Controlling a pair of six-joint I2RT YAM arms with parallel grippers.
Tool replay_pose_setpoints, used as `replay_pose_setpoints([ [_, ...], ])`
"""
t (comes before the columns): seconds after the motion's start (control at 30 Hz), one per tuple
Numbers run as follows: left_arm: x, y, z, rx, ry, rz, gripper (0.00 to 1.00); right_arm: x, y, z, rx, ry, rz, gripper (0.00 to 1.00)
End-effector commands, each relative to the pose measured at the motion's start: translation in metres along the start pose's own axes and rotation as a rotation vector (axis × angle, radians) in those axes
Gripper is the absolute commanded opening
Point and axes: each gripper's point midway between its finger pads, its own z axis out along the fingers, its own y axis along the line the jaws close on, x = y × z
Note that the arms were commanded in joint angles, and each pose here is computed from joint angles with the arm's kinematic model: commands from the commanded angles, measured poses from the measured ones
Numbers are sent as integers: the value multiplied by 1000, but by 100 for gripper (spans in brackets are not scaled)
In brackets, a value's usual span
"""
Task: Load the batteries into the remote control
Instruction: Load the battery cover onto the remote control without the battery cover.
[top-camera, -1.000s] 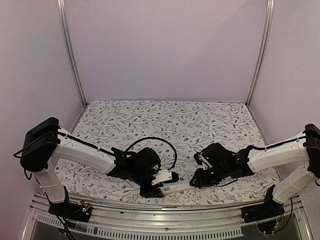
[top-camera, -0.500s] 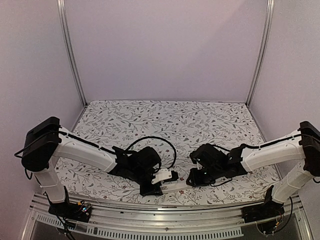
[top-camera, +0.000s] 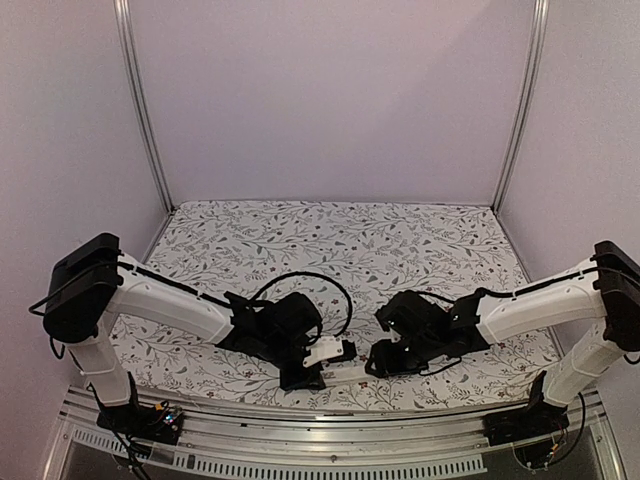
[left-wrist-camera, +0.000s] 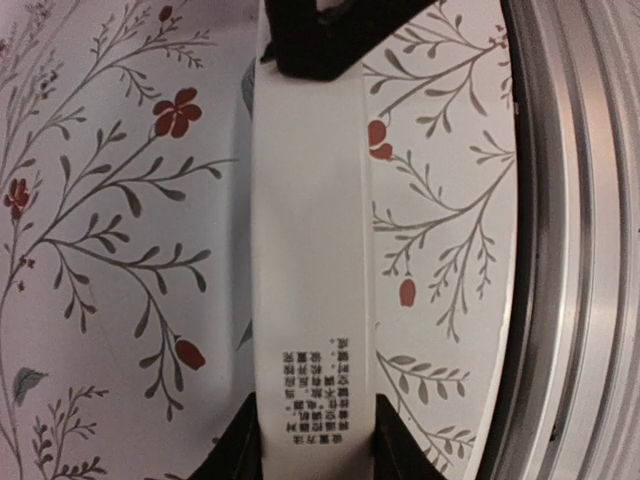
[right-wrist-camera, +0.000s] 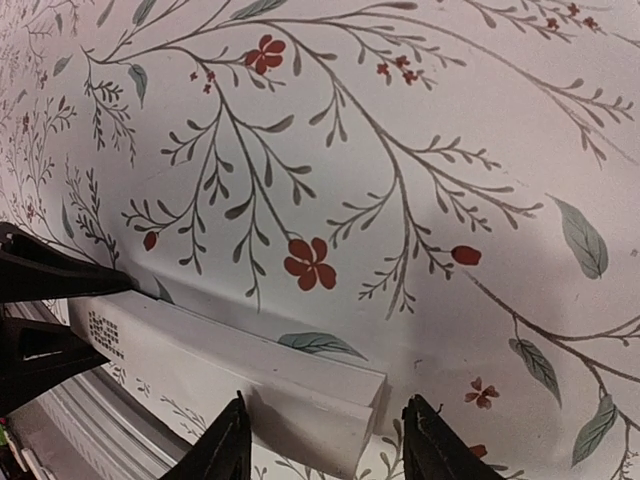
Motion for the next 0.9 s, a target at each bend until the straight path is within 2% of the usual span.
replay_pose_setpoints([
  [0.0,0,0,5,14,3,6,23,-3,-22,-9,86,-20,12,52],
  [0.17,0,0,5,14,5,5,23,-20,-14,-25,55,-64,7,60],
  [0.27,0,0,5,15,5,6,23,-26,-18,-36,73,-85,10,61],
  [0.33,0,0,5,13,6,6,23,-27,-30,-44,105,-105,34,55],
  [0.37,0,0,5,13,5,6,23,-26,-37,-47,117,-110,55,47],
  [0.5,0,0,5,13,7,5,23,-16,-55,-49,165,-93,103,2],
  [0.7,-1,1,5,8,12,2,22,-4,-64,-34,289,-19,90,0],
  [0.87,0,1,5,5,14,1,22,-4,-41,-10,284,14,44,0],
])
